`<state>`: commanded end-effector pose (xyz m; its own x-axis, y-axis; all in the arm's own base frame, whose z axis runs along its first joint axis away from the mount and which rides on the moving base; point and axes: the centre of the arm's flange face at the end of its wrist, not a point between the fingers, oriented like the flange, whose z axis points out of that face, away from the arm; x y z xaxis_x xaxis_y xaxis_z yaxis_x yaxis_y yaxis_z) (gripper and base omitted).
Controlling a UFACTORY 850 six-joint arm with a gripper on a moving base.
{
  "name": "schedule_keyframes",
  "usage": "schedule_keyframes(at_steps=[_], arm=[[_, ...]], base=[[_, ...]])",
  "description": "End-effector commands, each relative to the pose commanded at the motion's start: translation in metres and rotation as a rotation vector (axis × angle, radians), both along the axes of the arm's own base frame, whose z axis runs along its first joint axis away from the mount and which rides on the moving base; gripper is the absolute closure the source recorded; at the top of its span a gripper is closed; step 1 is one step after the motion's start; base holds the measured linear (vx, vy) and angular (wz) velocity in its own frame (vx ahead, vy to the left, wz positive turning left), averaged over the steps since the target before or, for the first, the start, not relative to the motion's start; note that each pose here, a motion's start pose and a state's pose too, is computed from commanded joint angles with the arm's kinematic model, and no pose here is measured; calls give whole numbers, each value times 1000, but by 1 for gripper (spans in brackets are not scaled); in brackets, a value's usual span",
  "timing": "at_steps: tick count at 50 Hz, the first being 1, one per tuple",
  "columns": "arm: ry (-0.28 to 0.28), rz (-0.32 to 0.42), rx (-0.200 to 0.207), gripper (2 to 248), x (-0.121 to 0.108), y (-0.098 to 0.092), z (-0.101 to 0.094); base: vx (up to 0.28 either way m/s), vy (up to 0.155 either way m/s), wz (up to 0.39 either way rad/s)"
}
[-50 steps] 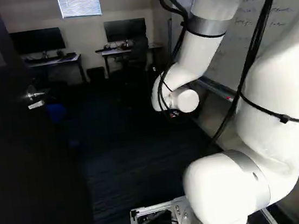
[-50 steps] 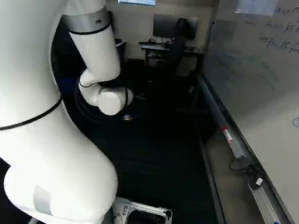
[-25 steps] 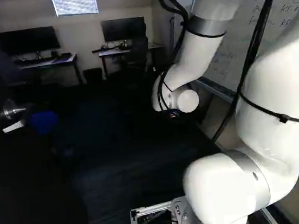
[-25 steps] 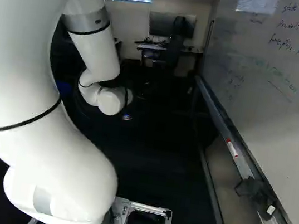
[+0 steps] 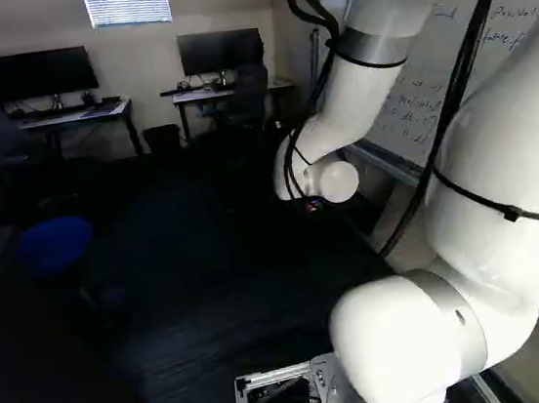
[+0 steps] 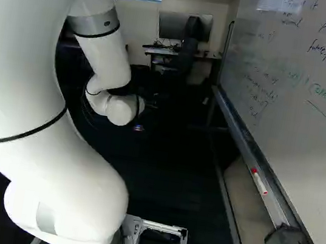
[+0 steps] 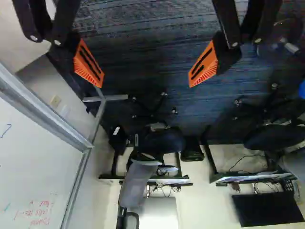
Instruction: Open the door and move inside
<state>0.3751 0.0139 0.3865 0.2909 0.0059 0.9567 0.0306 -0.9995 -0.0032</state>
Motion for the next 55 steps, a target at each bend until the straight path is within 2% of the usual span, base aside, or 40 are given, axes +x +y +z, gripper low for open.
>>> schedule_keyframes(at_steps=[30,55], arm=[[0,0,0,3,0,0,0],[0,0,0,3,0,0,0]], base=[[149,2,-13],[8,0,-1]])
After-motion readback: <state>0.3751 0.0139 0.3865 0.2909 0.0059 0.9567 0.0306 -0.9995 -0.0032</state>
